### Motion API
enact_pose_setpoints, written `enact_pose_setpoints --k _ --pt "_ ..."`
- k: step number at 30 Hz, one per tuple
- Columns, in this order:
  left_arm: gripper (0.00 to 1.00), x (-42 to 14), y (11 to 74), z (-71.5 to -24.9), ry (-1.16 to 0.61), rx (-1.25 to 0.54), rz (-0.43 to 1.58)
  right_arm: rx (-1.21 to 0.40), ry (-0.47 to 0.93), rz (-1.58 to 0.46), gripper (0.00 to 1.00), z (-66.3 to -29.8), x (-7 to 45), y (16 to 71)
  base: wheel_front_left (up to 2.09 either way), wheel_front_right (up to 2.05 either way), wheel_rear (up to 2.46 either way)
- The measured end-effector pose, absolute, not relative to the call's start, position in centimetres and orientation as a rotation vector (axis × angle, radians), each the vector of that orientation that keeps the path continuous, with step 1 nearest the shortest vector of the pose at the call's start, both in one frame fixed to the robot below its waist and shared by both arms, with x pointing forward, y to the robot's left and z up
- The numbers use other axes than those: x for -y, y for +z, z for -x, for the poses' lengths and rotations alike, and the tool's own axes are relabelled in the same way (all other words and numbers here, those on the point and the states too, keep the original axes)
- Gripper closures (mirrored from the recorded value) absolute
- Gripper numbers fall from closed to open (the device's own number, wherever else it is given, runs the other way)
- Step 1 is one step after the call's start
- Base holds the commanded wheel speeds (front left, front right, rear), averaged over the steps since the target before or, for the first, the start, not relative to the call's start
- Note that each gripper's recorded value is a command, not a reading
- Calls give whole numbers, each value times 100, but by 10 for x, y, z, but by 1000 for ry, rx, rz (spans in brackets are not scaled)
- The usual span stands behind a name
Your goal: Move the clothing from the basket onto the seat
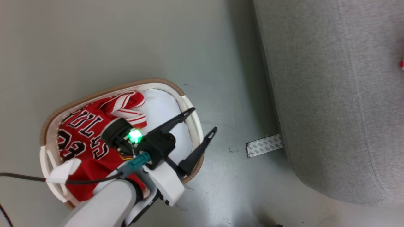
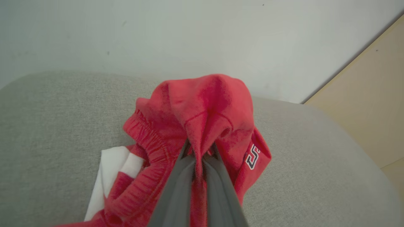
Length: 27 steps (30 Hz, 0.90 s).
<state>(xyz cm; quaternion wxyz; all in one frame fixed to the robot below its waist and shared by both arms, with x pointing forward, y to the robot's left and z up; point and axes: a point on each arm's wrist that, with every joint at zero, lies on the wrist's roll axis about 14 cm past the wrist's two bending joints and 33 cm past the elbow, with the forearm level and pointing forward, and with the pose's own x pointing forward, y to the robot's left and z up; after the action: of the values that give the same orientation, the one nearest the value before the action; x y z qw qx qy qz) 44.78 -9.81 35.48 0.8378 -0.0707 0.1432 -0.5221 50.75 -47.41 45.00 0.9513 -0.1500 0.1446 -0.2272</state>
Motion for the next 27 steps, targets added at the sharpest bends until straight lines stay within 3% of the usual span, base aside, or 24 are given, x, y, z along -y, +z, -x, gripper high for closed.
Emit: enact_pose_setpoints --k 7,18,27 --pt "0 86 346 -459 -1019 -323 156 -333 -433 272 0 -497 445 419 0 0 0" --pt "0 52 363 -471 -841 -277 155 -85 -319 269 0 -466 370 478 0 0 0" --pt "0 24 400 -452 -689 -222 184 8 -200 201 0 -423 306 501 0 0 0"
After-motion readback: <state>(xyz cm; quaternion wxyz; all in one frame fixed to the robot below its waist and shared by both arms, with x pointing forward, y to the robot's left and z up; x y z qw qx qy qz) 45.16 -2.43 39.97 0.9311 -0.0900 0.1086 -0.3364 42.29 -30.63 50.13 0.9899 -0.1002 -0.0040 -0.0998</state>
